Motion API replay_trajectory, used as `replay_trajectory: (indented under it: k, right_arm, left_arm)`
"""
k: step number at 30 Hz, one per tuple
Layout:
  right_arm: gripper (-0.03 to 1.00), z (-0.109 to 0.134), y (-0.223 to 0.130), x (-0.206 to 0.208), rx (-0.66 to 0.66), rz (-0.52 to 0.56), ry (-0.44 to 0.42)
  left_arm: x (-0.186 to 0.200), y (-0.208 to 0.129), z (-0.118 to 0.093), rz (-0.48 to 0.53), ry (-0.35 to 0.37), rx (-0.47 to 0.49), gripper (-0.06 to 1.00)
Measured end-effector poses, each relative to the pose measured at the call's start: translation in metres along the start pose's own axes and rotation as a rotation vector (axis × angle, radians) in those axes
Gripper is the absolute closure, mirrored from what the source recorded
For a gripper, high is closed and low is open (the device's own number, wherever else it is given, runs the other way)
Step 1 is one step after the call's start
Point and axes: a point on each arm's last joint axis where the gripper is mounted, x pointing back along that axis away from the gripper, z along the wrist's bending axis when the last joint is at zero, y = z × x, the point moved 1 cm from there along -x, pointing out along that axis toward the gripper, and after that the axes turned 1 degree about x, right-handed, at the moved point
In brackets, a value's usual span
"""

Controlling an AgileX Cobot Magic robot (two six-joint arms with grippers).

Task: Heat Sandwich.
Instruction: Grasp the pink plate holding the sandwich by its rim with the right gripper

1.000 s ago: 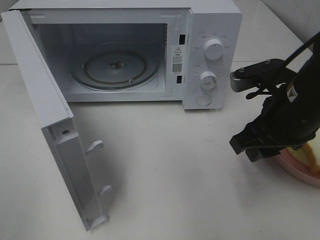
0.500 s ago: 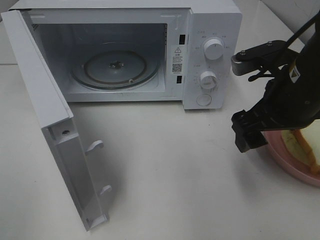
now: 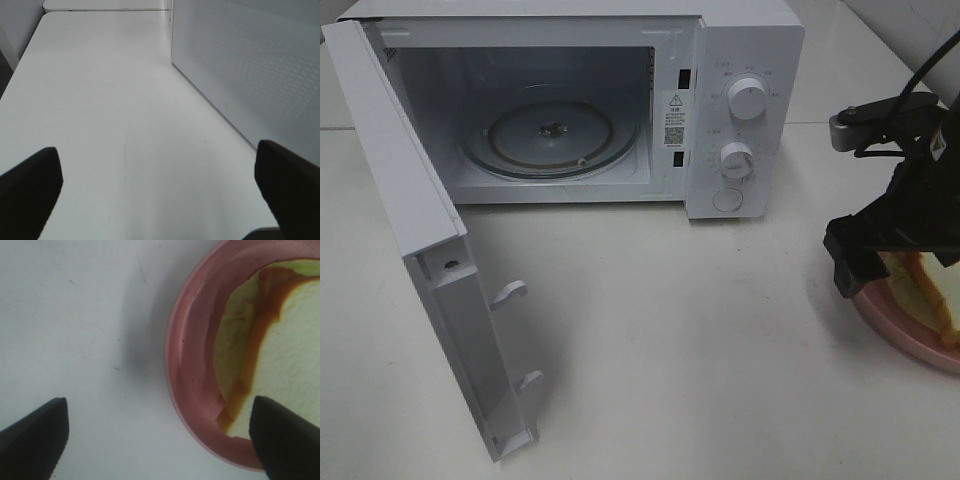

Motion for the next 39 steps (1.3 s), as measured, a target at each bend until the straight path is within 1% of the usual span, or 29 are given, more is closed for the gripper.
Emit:
replay_trajectory:
  k: [5,10,14,18,23,30,32,33,35,36,37,39]
  right_arm:
    - [0.05,0.001,0.004,-0.013,0.015,0.020,-0.002]
    - [0.05,0.003,0.006,-0.031,0.037,0.061,-0.006]
    - [0.06,0.005,0.009,-0.055,0.070,0.103,-0.020]
    - [0.07,0.007,0.010,-0.069,0.090,0.123,-0.026]
    - [0.07,0.009,0.011,-0.085,0.101,0.139,-0.020]
    - [0.09,0.011,0.013,-0.094,0.113,0.133,-0.017]
    - [0.13,0.011,0.013,-0.095,0.122,0.135,-0.023]
    - [0.13,0.011,0.013,-0.095,0.122,0.135,-0.023]
    - [0.18,0.010,0.013,-0.095,0.131,0.134,-0.029]
    - [0.26,0.010,0.013,-0.095,0.133,0.134,-0.032]
    - [0.26,0.010,0.013,-0.095,0.133,0.134,-0.032]
    - [0.38,0.010,0.013,-0.095,0.125,0.134,-0.032]
  left_arm:
    - [0.000,0.000,0.000,0.000,0.000,0.000,-0.05]
    - [0.000,0.000,0.000,0.000,0.000,0.000,-0.05]
    - [0.000,0.000,0.000,0.000,0.000,0.000,-0.05]
    - [0.000,0.000,0.000,0.000,0.000,0.000,-0.05]
    - [0.000,0.000,0.000,0.000,0.000,0.000,-0.05]
    - [0.000,0.000,0.000,0.000,0.000,0.000,-0.05]
    - [0.000,0.000,0.000,0.000,0.000,0.000,-0.05]
    - [0.000,0.000,0.000,0.000,0.000,0.000,-0.05]
    - [0.000,0.000,0.000,0.000,0.000,0.000,-0.05]
    - [0.000,0.000,0.000,0.000,0.000,0.000,-0.05]
    - [0.000,0.000,0.000,0.000,0.000,0.000,-0.05]
    - [0.000,0.000,0.000,0.000,0.000,0.000,-0.05]
